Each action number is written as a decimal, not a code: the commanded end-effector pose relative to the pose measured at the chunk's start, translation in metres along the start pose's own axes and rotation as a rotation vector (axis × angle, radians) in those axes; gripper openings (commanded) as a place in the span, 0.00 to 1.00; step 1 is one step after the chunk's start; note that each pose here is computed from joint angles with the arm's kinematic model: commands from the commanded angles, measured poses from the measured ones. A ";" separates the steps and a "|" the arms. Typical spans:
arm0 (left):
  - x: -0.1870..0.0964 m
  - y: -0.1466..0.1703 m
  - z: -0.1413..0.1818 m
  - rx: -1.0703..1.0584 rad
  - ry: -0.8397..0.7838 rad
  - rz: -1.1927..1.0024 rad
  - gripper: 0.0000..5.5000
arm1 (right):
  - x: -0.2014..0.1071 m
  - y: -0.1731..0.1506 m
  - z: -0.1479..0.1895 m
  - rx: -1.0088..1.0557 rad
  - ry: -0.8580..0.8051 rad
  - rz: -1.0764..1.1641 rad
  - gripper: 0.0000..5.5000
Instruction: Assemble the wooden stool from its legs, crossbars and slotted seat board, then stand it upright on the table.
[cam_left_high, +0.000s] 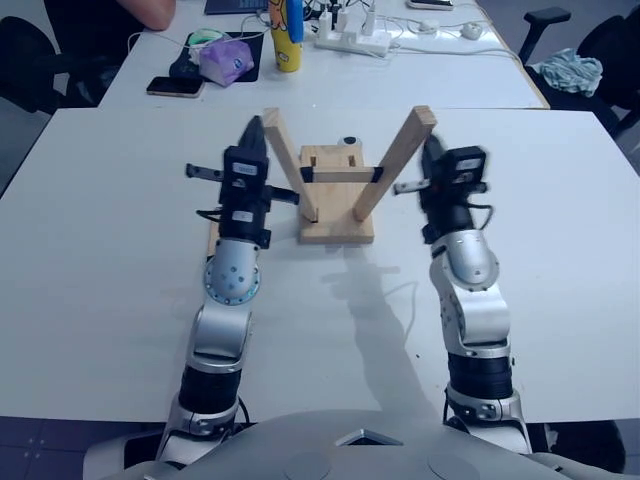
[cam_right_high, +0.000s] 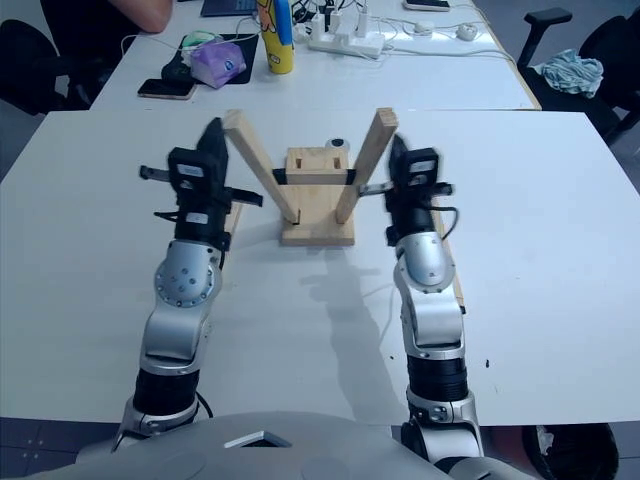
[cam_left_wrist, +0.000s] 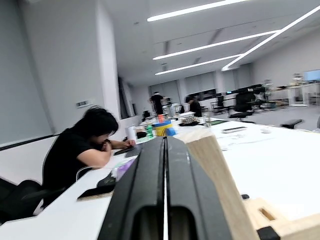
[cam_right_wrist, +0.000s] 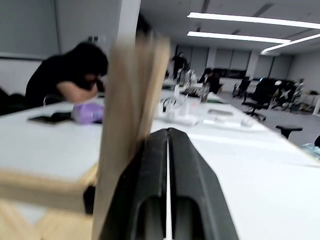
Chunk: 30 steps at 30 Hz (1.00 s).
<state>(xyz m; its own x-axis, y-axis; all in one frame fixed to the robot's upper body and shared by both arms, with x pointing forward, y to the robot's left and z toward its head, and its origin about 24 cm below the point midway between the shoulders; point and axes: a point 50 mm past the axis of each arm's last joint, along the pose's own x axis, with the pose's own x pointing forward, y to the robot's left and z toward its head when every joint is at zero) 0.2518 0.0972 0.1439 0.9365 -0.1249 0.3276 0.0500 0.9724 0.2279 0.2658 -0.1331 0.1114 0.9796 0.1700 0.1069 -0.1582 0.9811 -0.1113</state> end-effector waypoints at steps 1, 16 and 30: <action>-0.011 -0.003 -0.039 -0.006 0.250 -0.052 0.00 | -0.003 0.012 -0.010 0.024 0.066 0.071 0.00; -0.012 0.004 -0.036 -0.054 0.229 -0.019 0.00 | -0.046 0.015 -0.079 -0.020 0.446 0.263 0.00; -0.007 -0.004 -0.003 -0.108 0.001 -0.084 0.00 | -0.053 -0.002 -0.089 -0.071 0.430 0.264 0.00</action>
<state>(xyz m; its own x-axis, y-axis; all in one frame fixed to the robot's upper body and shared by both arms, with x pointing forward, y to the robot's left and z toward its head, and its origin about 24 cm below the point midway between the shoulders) 0.2472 0.1011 0.1448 0.9240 -0.1585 0.3480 0.1103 0.9818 0.1544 0.2256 -0.1466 0.0161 0.8651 0.3412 -0.3676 -0.4193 0.8942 -0.1568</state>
